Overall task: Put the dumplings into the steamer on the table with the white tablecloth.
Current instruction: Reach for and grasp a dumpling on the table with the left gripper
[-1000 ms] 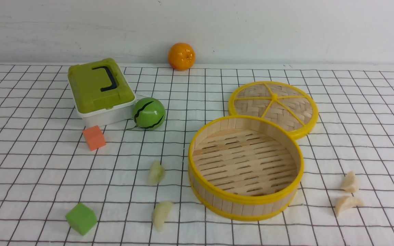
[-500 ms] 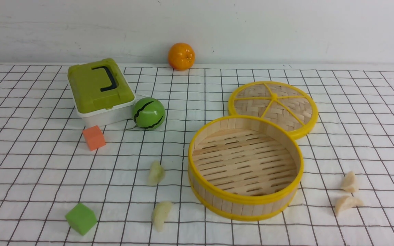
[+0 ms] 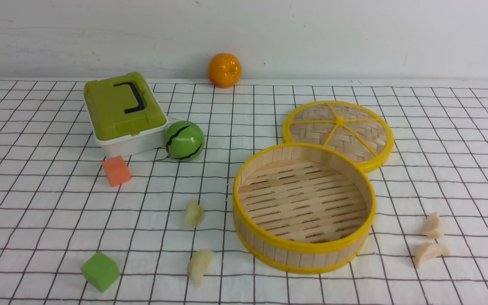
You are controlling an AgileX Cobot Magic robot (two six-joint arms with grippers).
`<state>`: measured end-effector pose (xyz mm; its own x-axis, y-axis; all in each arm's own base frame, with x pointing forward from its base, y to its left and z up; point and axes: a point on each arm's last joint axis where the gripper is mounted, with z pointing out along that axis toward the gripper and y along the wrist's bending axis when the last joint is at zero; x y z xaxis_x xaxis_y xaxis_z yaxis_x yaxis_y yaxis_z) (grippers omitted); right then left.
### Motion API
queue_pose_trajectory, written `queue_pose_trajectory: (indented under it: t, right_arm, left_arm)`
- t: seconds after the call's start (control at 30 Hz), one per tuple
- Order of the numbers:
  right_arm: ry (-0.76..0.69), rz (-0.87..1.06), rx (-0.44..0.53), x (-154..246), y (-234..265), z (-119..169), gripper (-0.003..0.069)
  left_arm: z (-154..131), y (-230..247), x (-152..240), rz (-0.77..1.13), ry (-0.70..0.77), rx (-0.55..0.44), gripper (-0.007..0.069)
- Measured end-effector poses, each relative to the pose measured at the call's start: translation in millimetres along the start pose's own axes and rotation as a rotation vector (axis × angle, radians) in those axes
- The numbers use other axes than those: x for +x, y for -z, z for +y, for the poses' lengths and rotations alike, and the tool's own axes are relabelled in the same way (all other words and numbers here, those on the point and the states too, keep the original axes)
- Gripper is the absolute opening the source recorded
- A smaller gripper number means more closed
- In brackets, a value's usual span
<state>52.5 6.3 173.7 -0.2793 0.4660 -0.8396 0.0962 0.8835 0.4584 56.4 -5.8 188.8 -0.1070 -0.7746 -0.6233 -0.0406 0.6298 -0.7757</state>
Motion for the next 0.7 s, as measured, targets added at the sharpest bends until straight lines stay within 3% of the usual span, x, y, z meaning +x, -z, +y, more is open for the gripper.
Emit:
queue_pose_trajectory:
  t: [0.07,0.1,0.17,0.27,0.53,0.7]
  right_arm:
    - [-0.182,0.019,-0.059,2,0,5,0.0241]
    - [-0.252,0.029,-0.063,2,0,6,0.0241]
    - [-0.523,0.064,-0.128,4,0,12,0.0241]
    - [-0.779,0.097,-0.198,3,1,18,0.0241]
    - [-0.865,0.102,-0.227,1,2,21,0.0241]
    - [-0.855,0.08,-0.222,0,1,20,0.0241]
  left_arm:
    - [-3,0,-1,-0.008,0.288,0.038,0.024]
    - [-4,0,-2,-0.01,0.342,0.045,0.024]
    - [-6,0,-3,-0.015,0.621,0.08,0.024]
    - [-8,0,-5,-0.017,0.788,0.103,0.024]
    - [-8,0,-4,-0.002,0.84,0.105,0.0239]
    - [-12,1,-1,0.052,0.738,0.097,0.0239]
